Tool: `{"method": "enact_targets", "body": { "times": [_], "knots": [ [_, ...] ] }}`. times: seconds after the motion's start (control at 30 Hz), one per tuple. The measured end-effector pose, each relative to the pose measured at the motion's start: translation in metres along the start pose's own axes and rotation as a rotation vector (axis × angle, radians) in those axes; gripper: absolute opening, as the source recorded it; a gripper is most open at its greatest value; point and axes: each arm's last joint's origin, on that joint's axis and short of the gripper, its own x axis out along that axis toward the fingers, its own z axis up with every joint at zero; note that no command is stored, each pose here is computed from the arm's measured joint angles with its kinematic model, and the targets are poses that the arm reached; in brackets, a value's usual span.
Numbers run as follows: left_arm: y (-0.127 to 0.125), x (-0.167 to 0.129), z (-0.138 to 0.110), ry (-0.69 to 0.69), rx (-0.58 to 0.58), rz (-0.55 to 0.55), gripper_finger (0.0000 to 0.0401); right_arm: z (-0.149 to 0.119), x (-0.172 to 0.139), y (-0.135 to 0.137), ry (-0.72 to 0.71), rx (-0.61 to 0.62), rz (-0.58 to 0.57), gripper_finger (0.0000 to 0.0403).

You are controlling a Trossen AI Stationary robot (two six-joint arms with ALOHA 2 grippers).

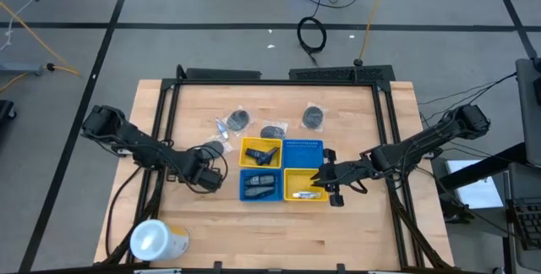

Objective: Pick & Place Travel size toiletries
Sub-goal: Put the white toothpaste into the right yellow bin

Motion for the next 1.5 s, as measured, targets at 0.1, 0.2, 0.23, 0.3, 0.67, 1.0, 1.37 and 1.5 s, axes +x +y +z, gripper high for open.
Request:
{"method": "enact_targets", "body": {
  "times": [0.1,0.2,0.23,0.3,0.67,1.0,1.37,1.5],
  "knots": [
    [0.003,0.008,0.002,-0.027,-0.011,-0.007,0.0175,0.0,0.0,0.0,0.0,0.0,0.0,0.0082],
    [0.003,0.012,0.002,-0.024,-0.011,-0.037,0.0175,0.0,0.0,0.0,0.0,0.0,0.0,0.0083],
    [0.003,0.013,0.003,-0.028,-0.01,-0.043,0.0175,0.0,0.0,0.0,0.0,0.001,0.0,0.0084],
    [0.003,0.015,0.003,-0.028,-0.01,-0.047,0.0174,0.0,0.0,0.0,0.0,0.004,0.0,0.0084],
    [0.002,0.016,0.003,-0.028,0.066,-0.056,0.004,0.0,0.0,0.0,-0.001,0.003,0.0,0.0082],
    [0.005,0.011,0.003,-0.025,0.154,0.016,0.0041,0.0,0.0,0.0,-0.001,0.001,0.0,0.0083],
    [-0.013,-0.05,-0.003,-0.257,0.384,-0.046,0.0041,0.001,0.0,0.0,-0.009,-0.001,-0.002,0.0084],
    [-0.031,-0.083,-0.012,-0.432,0.498,-0.241,0.0041,0.004,0.0,0.001,-0.042,-0.024,0.004,0.0084]
  ]
}}
